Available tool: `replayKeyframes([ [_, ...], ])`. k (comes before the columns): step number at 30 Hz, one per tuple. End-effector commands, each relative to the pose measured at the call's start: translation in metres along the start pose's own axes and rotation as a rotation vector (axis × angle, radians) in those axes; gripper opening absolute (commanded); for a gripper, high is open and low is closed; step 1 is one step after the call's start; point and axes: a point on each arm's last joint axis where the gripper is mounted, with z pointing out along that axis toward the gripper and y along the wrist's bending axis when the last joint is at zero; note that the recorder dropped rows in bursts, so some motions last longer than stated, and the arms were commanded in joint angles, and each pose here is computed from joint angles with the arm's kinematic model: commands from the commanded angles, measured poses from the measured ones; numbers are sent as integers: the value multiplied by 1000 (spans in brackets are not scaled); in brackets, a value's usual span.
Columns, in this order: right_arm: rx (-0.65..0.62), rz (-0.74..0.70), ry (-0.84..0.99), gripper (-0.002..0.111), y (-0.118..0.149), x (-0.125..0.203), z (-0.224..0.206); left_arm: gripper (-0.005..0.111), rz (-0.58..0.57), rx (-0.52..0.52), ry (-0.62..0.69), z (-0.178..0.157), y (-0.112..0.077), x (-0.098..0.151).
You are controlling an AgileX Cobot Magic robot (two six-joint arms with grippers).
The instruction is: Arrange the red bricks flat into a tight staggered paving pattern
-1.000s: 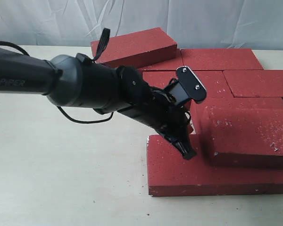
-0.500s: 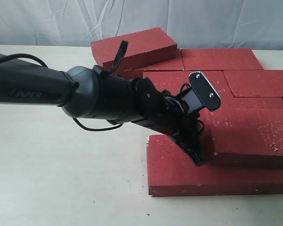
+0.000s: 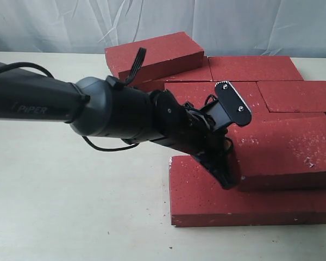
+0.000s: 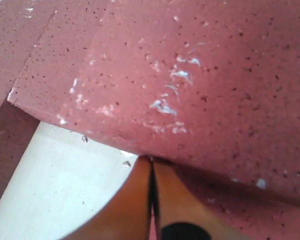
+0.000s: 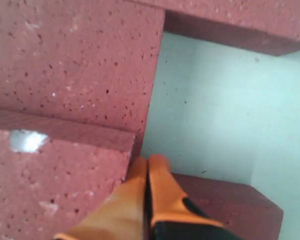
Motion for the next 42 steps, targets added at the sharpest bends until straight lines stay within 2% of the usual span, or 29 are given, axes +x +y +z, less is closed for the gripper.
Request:
replayKeyframes([
  [1,-72,-1,-38,-1,26,-12,-18,0,4,9,-31,-11,0,-11],
  [5,-108,-36,-57,-1,43,-25,-25,0,-12,-4,-67,-27,7,-20],
  [9,-123,-48,-62,-1,54,-33,-30,0,-31,23,-74,-46,18,-25],
  [16,-158,-54,-74,-1,66,-38,-31,0,-110,20,-71,-82,60,-21],
  [23,-205,-117,-100,-1,96,-48,-32,0,-178,-1,-87,-116,87,-15],
  [33,-261,-234,-157,-1,147,-71,-51,0,-285,-74,-44,-145,103,22],
  [42,-351,-316,-199,-1,201,-98,-41,0,-386,-166,-5,-166,123,61],
])
